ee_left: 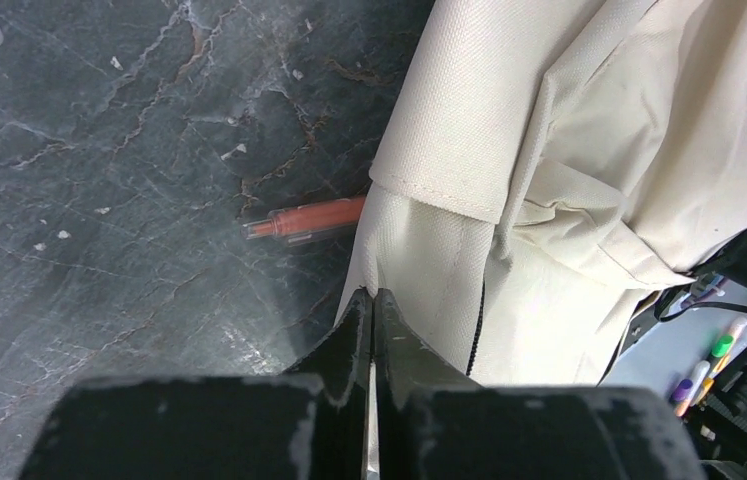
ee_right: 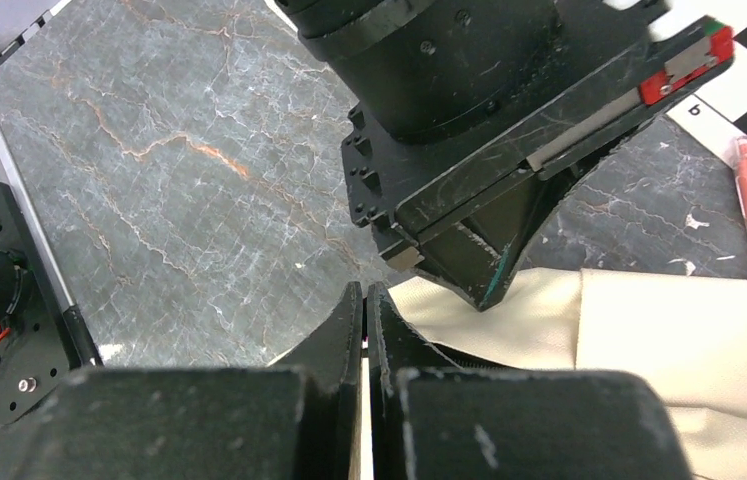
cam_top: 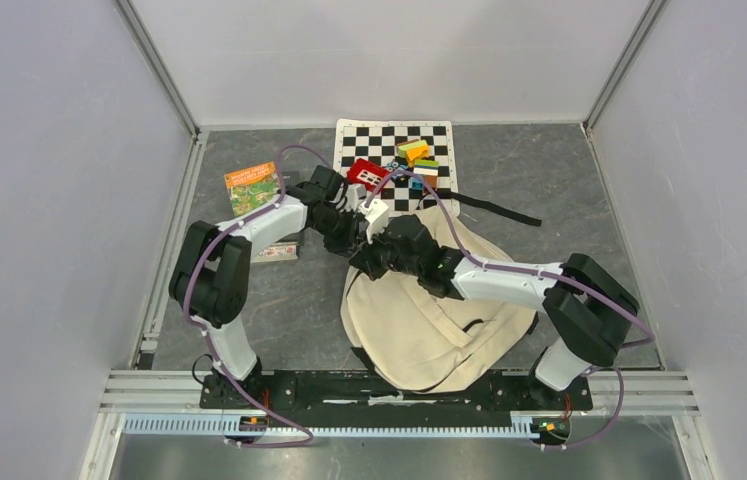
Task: Pack the student bag
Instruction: Unzip the student bag at the center of the board.
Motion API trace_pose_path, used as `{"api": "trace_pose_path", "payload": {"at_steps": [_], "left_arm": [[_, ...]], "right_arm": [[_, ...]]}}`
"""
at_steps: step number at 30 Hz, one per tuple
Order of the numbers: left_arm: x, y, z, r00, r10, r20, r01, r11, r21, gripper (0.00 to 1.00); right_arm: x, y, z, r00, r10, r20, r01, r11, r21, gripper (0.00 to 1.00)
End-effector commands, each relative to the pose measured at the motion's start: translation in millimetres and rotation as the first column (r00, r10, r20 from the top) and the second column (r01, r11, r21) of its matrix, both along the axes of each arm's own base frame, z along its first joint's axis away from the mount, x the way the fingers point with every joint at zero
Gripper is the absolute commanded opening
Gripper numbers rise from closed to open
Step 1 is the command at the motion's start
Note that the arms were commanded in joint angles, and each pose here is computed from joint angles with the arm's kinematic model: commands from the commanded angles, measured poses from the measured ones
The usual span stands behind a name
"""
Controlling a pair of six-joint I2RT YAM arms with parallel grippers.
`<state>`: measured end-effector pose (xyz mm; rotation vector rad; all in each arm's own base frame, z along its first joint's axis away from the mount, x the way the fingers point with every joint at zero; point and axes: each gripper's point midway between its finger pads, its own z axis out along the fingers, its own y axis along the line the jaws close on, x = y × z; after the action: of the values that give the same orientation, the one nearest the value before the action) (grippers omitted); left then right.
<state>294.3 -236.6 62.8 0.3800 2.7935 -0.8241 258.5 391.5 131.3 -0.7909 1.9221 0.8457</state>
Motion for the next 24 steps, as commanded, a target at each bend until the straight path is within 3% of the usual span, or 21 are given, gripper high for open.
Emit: {"api": "trace_pose_path", "payload": {"at_steps": [1, 13, 24], "left_arm": [[9.9, -10.4, 21.9, 0.998, 0.019, 0.065, -0.014, 0.998, -0.068, 0.02], [21.6, -7.6, 26.6, 0.992, 0.096, 0.087, -0.087, 0.991, -0.105, 0.02], [31.9, -0.2, 25.3, 0.987, 0.146, 0.061, -0.137, 0.982, -0.133, 0.02]], "right_arm": [[1.1, 21.9, 35.6, 0.997, 0.023, 0.072, -0.030, 0.995, 0.098, 0.00], [-42.9, 46.4, 34.9, 0.989, 0.131, 0.069, -0.137, 0.987, 0.089, 0.00], [-95.9, 61.1, 11.0, 0.974, 0.224, 0.019, -0.224, 0.975, 0.004, 0.00]]}}
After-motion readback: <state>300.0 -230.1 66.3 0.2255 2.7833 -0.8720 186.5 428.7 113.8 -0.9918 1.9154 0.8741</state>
